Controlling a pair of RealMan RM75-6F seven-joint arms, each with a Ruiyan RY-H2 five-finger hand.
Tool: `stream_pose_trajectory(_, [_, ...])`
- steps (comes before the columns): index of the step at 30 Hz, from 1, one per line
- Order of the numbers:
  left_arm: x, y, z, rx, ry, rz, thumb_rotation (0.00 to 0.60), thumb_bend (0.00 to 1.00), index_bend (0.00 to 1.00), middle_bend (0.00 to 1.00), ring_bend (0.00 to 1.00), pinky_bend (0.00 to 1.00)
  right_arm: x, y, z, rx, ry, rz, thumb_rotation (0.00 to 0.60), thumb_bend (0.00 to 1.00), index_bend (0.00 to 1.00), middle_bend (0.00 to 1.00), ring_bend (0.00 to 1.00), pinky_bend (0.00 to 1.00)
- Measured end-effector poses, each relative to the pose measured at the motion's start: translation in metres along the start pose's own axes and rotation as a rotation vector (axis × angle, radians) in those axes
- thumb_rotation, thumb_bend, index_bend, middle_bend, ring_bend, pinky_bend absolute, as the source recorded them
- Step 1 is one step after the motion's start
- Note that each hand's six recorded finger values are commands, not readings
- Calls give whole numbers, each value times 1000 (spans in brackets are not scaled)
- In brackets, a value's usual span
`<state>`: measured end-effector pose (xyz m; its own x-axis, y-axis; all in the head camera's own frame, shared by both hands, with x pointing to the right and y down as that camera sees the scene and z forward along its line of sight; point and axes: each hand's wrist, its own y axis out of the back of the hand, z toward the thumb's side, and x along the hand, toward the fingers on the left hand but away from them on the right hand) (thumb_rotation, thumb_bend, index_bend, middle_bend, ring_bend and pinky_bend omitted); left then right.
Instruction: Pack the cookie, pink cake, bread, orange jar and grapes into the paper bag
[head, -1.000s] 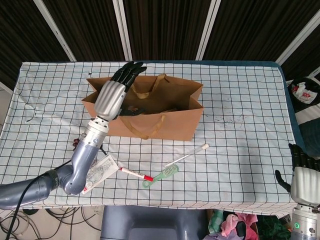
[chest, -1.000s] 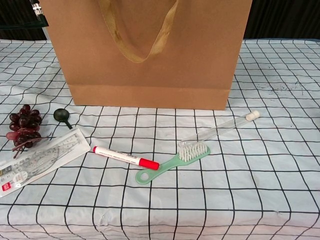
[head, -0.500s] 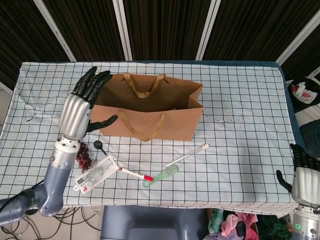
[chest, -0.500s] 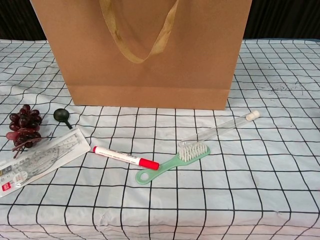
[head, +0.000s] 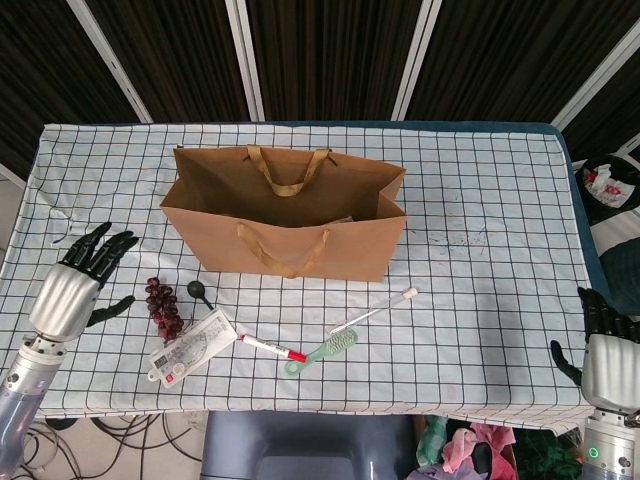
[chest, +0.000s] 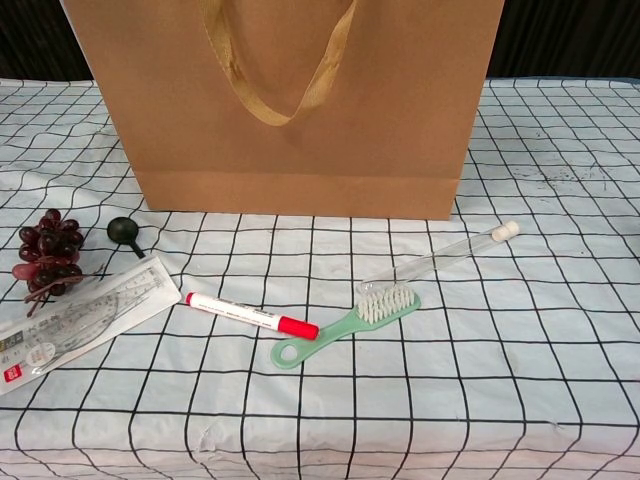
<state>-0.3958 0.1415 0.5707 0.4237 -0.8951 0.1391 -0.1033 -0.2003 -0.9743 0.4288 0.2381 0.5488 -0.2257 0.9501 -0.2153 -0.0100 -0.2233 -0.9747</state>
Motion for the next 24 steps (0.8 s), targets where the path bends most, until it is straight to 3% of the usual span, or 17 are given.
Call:
stream_pose_trajectory(10, [-3, -56, -17, 69, -9, -287, 600, 34, 98, 138, 35, 164, 2, -7, 9, -5, 55, 31, 600, 215, 138, 140, 212, 234])
stream_pose_trajectory(24, [6, -98, -5, 182, -70, -519, 600, 32, 95, 130, 34, 131, 1, -7, 6, -13, 35, 22, 600, 214, 138, 140, 212, 234])
